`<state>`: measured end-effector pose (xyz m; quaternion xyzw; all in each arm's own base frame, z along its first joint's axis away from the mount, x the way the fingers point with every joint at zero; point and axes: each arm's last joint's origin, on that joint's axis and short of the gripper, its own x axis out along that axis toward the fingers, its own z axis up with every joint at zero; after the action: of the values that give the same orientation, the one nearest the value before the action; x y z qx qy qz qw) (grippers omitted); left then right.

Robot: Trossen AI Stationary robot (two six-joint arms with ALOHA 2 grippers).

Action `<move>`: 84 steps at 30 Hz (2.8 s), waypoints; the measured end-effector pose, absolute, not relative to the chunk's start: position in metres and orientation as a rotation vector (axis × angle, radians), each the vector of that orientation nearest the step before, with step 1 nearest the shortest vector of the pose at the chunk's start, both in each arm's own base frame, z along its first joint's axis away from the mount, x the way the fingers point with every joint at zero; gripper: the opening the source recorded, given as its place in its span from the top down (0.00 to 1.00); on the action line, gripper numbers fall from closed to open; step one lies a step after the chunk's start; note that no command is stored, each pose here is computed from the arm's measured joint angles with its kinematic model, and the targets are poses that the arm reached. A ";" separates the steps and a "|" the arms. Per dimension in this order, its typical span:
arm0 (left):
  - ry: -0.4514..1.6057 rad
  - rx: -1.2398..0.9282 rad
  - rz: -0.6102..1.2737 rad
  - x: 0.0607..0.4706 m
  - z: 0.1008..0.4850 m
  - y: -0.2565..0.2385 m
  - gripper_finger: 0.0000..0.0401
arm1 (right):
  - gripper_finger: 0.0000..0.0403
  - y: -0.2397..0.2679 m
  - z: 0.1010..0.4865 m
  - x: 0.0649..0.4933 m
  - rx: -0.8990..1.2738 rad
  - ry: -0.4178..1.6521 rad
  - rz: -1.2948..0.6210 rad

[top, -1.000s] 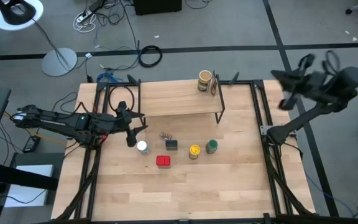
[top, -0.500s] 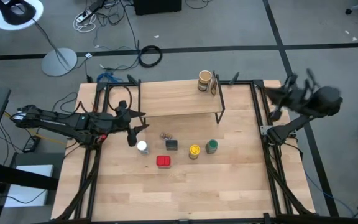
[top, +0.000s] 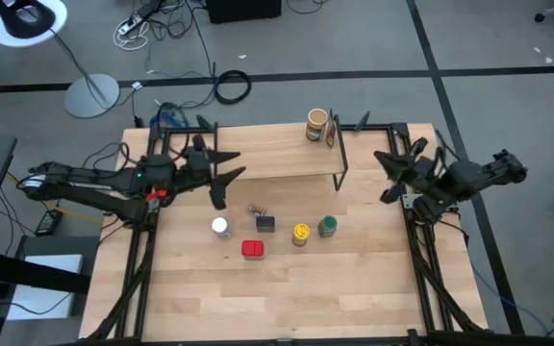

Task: Shelf spices
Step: Remove the orange seasoning pack from the shelf

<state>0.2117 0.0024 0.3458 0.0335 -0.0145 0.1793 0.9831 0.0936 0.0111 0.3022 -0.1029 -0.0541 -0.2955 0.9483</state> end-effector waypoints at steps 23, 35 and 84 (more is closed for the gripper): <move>-0.056 0.165 0.595 0.182 0.415 0.025 0.99 | 0.49 -0.036 0.256 0.193 -0.146 0.048 -0.907; -0.038 0.168 0.596 0.180 0.414 0.025 0.99 | 0.55 -0.063 0.247 0.202 -0.063 0.009 -0.937; 0.059 0.124 0.585 0.180 0.402 0.025 0.99 | 1.00 0.040 0.295 0.156 -0.111 -0.124 -0.782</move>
<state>0.1802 0.0253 0.4023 0.0613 0.0291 0.2883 0.9551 0.1559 0.0398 0.2950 -0.0540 -0.0604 -0.3806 0.9212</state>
